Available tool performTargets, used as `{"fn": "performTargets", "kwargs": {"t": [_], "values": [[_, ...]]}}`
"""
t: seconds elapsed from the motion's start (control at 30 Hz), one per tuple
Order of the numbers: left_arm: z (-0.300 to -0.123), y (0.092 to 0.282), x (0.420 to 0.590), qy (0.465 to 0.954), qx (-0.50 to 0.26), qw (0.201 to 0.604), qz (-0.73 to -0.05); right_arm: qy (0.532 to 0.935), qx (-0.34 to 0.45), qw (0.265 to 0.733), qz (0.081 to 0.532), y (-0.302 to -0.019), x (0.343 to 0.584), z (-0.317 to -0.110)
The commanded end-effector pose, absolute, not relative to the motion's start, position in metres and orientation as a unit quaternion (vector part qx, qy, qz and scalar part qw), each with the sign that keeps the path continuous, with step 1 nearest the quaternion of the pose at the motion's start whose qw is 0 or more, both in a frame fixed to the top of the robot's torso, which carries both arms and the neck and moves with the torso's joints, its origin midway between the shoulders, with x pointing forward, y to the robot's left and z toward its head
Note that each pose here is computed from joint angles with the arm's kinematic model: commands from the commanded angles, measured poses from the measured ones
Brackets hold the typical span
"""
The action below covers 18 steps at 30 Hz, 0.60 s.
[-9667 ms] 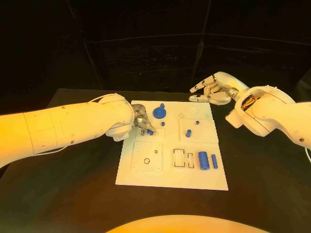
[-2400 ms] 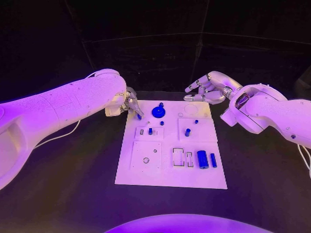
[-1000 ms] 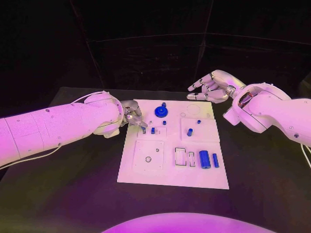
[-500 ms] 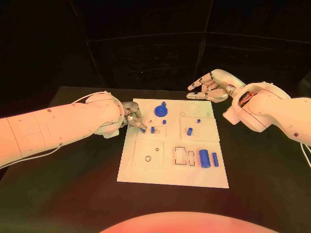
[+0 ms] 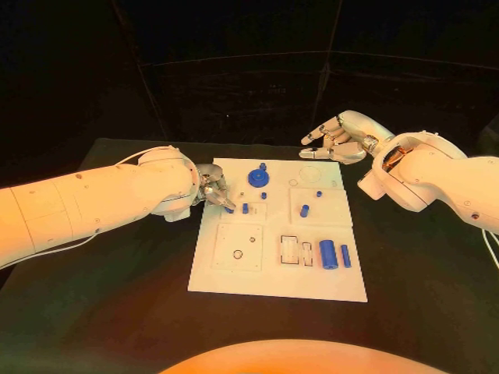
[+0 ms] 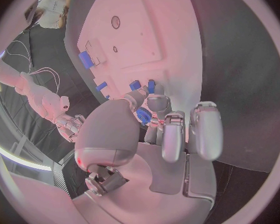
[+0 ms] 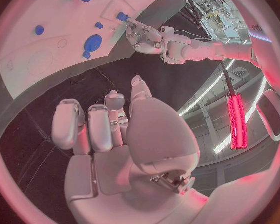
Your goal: Assemble the parts on the task board
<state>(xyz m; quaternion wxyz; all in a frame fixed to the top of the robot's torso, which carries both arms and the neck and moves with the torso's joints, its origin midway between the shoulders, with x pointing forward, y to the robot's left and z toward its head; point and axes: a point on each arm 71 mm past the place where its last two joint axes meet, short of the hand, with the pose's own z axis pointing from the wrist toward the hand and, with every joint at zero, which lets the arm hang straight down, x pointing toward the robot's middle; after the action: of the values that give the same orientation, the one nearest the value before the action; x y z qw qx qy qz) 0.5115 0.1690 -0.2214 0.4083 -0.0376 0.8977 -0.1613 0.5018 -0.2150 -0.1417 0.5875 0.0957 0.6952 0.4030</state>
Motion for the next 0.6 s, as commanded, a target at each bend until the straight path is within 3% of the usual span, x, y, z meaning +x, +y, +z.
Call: {"fn": "performTargets", "kwargs": {"t": [0.03,0.6], "values": [[-0.2262,0.1688,0.5087,0.906,-0.027,0.394,-0.15,0.694,0.093,0.586,0.408,-0.2138,0.5015,-0.1403],[-0.2278,0.1617,0.5093,0.911,-0.03,0.379,-0.16,0.694,0.092,0.586,0.409,-0.2126,0.5015,-0.1403]]}}
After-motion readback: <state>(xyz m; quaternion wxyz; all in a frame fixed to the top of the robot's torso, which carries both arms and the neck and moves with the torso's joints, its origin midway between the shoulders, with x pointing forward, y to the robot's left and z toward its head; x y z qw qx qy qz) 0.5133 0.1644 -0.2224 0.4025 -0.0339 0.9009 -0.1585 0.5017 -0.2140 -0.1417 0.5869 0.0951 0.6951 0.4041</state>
